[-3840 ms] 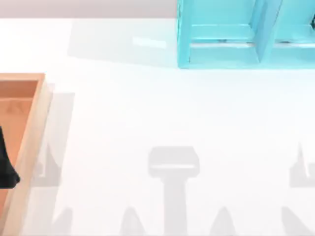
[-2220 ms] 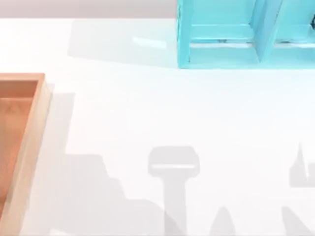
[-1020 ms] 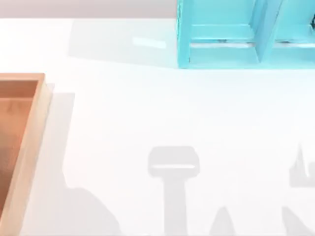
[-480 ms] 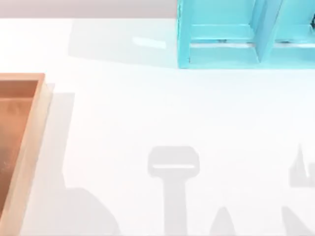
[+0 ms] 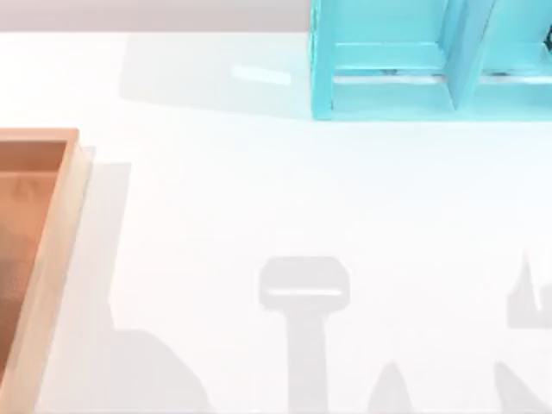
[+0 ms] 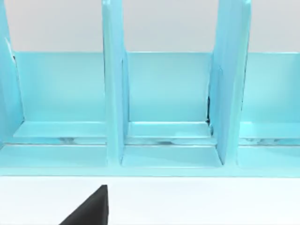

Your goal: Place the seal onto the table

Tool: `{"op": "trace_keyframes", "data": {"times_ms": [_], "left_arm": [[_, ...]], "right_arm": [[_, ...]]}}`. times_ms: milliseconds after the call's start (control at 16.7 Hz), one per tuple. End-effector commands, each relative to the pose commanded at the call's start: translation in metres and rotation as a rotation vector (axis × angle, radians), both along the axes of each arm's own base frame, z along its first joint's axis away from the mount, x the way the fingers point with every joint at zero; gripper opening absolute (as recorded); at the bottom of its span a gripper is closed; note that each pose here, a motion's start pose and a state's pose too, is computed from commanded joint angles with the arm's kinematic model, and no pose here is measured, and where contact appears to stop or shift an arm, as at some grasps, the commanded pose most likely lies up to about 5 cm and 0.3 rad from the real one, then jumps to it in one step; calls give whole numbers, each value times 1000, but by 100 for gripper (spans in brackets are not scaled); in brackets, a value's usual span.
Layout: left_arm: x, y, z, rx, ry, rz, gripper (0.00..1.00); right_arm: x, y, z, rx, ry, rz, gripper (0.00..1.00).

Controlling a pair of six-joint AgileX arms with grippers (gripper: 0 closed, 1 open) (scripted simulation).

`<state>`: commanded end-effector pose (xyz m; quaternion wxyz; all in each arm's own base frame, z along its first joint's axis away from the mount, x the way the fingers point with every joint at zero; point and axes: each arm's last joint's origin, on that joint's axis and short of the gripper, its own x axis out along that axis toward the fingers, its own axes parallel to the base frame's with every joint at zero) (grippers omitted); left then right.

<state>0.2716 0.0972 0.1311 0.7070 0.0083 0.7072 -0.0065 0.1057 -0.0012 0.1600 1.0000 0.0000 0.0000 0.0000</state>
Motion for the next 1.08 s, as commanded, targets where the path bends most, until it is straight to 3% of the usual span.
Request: {"op": "trace_keyframes", "data": {"times_ms": [540, 720, 900, 1080], "left_arm": [[2, -3, 7, 9, -16, 0, 0], [17, -27, 46, 27, -99, 10, 0], [26, -73, 113, 10, -238, 18, 0], [14, -113, 152, -14, -218, 48, 0]], "right_arm": [[0, 0, 0, 0, 0, 0, 100], [0, 0, 0, 0, 0, 0, 100], [0, 0, 0, 0, 0, 0, 100], [0, 0, 0, 0, 0, 0, 100]]}}
